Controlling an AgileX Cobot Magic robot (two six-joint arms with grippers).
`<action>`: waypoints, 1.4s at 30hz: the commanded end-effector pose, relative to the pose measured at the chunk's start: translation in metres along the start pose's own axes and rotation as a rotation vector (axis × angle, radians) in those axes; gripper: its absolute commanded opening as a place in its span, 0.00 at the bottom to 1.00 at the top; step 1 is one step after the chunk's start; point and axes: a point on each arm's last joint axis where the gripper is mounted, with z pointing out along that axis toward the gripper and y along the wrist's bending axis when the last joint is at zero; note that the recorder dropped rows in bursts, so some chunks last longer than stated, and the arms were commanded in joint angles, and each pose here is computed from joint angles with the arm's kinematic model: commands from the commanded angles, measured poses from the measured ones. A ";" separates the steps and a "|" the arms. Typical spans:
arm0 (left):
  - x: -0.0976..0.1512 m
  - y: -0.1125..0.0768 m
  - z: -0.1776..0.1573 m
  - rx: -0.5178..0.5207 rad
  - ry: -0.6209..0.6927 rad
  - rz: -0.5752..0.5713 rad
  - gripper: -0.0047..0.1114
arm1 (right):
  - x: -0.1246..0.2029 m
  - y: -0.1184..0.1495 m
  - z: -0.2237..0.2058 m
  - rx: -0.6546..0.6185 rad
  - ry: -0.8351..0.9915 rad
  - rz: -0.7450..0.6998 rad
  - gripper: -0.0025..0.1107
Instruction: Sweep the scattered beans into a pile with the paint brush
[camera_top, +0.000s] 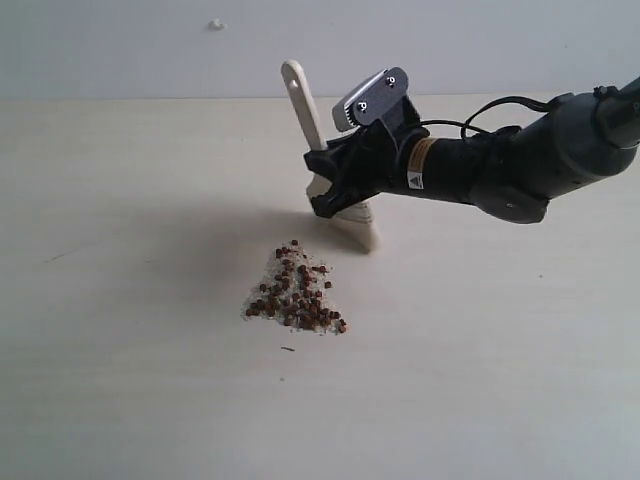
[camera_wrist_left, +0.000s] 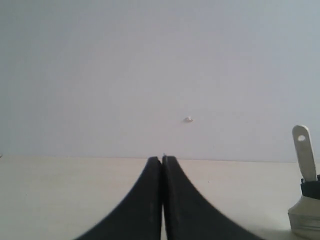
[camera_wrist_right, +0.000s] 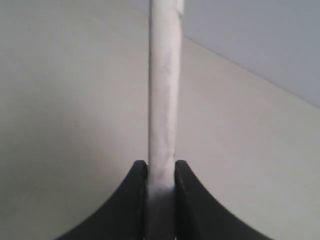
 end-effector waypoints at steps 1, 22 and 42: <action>0.001 -0.001 0.000 0.009 -0.002 -0.009 0.04 | -0.001 0.014 -0.001 -0.171 -0.008 0.072 0.02; 0.001 -0.001 0.000 0.009 -0.002 -0.009 0.04 | -0.044 0.011 -0.014 -0.106 -0.238 -0.387 0.02; 0.001 -0.001 0.000 0.009 -0.002 -0.009 0.04 | -0.009 0.023 0.038 -0.717 -0.141 -0.412 0.02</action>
